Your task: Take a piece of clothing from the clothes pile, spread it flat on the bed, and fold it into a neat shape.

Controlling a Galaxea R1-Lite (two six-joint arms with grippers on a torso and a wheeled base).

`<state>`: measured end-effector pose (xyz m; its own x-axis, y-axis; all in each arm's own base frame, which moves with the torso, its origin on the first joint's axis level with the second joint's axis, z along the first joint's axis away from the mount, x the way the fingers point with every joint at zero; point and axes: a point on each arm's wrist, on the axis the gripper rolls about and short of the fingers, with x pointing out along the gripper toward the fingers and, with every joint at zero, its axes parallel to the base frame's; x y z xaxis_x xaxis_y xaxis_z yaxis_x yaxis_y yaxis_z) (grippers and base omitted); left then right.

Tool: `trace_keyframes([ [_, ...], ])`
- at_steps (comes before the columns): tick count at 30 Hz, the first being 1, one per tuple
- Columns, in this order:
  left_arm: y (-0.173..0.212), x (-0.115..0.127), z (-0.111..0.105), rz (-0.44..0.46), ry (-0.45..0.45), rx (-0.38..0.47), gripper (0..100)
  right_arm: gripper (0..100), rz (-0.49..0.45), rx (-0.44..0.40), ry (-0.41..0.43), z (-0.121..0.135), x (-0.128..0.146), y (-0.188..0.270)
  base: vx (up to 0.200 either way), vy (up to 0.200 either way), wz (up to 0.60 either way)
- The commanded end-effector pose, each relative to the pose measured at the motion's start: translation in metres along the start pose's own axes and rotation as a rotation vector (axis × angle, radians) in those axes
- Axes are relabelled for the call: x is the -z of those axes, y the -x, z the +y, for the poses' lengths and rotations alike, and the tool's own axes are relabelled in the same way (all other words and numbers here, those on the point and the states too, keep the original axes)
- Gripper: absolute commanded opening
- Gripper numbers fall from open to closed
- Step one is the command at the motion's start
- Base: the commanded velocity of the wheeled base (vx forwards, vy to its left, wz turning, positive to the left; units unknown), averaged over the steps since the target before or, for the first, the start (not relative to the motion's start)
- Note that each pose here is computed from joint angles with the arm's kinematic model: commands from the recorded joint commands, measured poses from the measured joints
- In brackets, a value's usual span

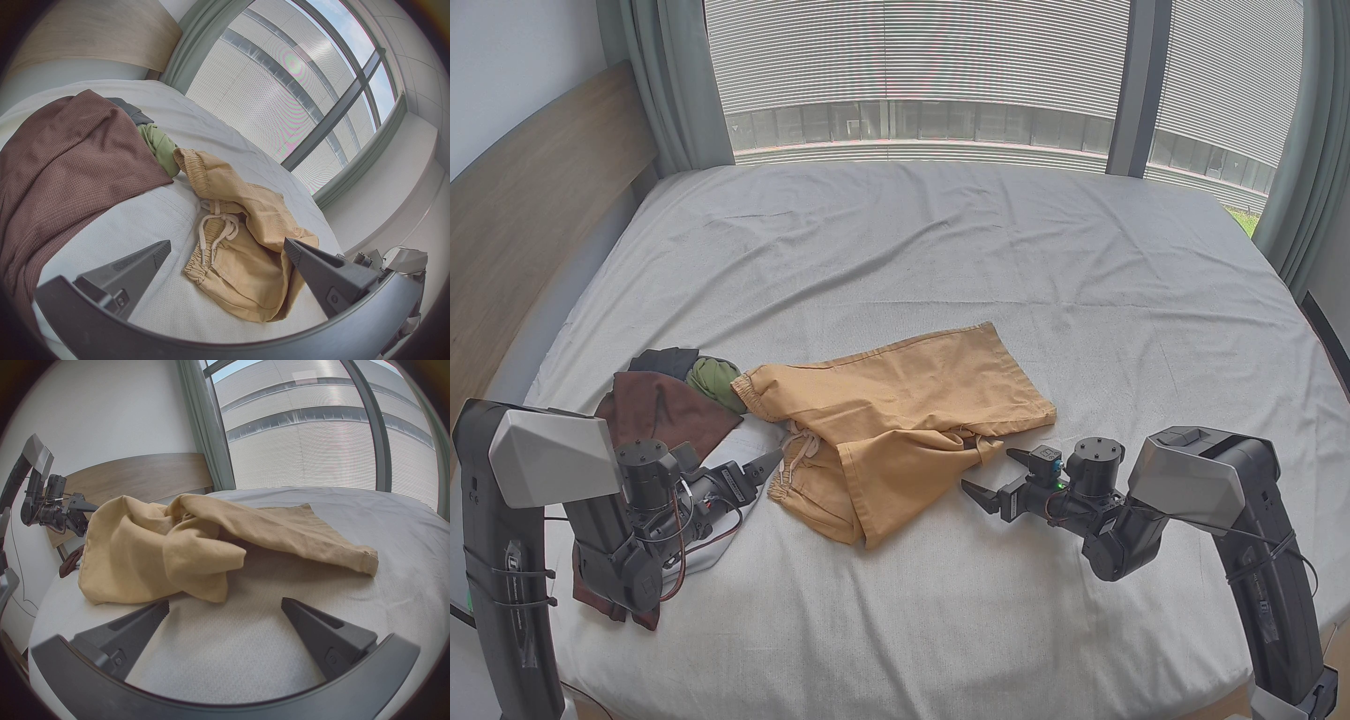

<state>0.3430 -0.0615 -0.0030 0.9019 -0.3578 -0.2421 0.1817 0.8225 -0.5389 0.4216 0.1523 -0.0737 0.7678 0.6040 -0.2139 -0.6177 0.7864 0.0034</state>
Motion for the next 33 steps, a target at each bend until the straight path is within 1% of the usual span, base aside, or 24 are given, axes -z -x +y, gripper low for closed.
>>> trace_keyframes([
  [1,0.000,0.000,0.000,-0.001,0.000,0.001,100,100,-0.010,0.001,0.004,-0.002,0.003,-0.006,0.000,0.000,0.00],
  [10,0.000,0.000,0.000,-0.001,0.002,0.001,100,100,-0.038,0.003,0.014,-0.004,-0.002,-0.011,0.000,0.000,0.00],
  [11,0.000,0.000,0.000,-0.001,0.002,0.001,100,0,-0.041,0.003,0.015,-0.004,-0.002,-0.012,0.000,0.000,0.00],
  [24,0.000,0.000,-0.001,0.000,0.001,0.003,100,0,-0.050,-0.003,0.021,-0.001,-0.003,-0.012,0.000,0.000,0.00],
  [29,0.000,0.000,-0.001,0.000,0.001,0.003,100,0,-0.030,-0.012,0.016,0.006,0.001,-0.004,0.000,0.000,0.00],
  [31,0.000,0.000,-0.001,-0.001,0.001,0.004,100,0,-0.020,-0.027,0.015,0.015,-0.001,0.006,0.000,0.000,0.00],
  [33,0.000,0.000,-0.001,-0.002,0.001,0.003,100,0,-0.018,-0.031,0.014,0.018,-0.003,0.009,0.000,0.000,0.00],
])
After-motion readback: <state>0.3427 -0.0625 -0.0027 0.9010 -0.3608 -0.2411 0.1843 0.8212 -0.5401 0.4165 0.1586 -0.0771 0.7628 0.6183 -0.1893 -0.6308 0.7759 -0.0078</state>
